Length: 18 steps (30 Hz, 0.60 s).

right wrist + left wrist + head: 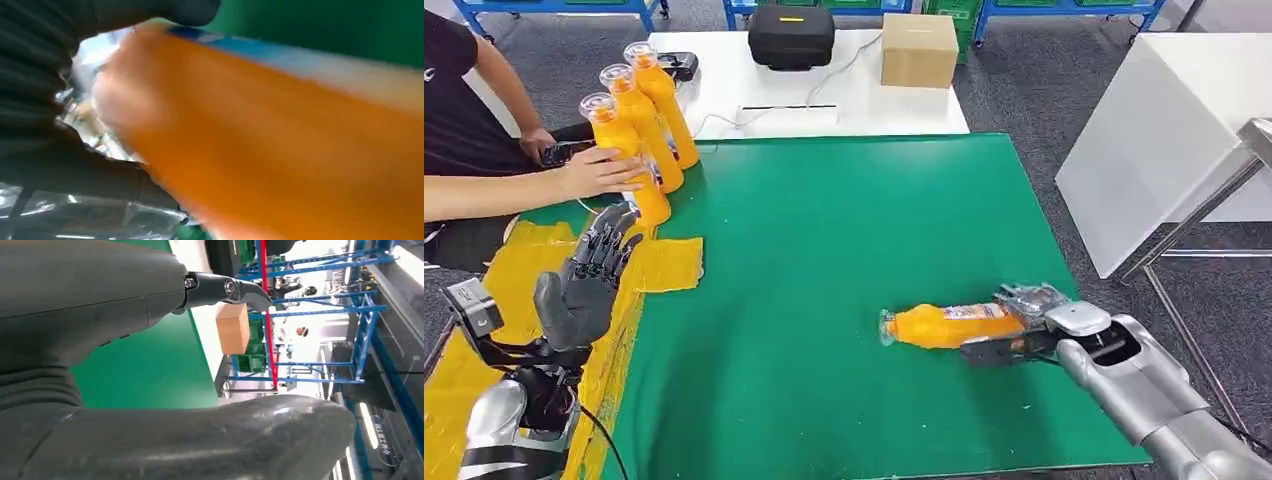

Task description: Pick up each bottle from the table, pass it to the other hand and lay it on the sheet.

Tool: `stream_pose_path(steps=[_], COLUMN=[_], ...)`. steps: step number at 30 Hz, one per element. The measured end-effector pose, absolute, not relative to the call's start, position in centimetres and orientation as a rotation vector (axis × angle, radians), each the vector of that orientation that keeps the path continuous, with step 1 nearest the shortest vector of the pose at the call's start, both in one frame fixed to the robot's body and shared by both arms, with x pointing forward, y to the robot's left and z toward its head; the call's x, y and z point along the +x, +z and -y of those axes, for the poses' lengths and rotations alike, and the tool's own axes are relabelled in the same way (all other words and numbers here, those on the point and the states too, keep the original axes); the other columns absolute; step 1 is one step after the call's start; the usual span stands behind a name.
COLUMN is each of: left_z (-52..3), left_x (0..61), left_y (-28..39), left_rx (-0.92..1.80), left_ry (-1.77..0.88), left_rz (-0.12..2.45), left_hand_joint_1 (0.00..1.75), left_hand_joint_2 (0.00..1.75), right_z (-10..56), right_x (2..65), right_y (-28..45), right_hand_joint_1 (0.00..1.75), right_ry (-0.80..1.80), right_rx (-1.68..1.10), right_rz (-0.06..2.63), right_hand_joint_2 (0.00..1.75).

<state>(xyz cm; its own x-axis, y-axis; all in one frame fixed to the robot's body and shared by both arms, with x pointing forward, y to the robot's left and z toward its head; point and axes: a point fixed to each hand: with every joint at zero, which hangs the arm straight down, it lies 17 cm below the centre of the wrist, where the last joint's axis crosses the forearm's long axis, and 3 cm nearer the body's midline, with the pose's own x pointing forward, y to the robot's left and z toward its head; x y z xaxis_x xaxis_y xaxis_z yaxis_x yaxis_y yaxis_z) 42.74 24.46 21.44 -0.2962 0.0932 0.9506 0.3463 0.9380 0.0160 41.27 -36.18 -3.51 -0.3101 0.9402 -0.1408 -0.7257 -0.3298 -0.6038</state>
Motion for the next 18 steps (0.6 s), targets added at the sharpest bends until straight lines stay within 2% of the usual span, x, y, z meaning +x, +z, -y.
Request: stream_pose_path(steps=[18], left_z=[-24.3], left_x=[42.8], left_y=[21.1], left_rx=[-0.347], left_ry=[-0.252], left_rz=[1.859], left_hand_joint_1=[0.0], left_hand_joint_2=[0.0], right_z=[36.4], right_x=[40.1], right_y=[-4.8], right_hand_joint_1=[0.0], right_ry=[1.881], right_rx=[-0.569], right_rz=[0.514], right_hand_joint_2=[1.75])
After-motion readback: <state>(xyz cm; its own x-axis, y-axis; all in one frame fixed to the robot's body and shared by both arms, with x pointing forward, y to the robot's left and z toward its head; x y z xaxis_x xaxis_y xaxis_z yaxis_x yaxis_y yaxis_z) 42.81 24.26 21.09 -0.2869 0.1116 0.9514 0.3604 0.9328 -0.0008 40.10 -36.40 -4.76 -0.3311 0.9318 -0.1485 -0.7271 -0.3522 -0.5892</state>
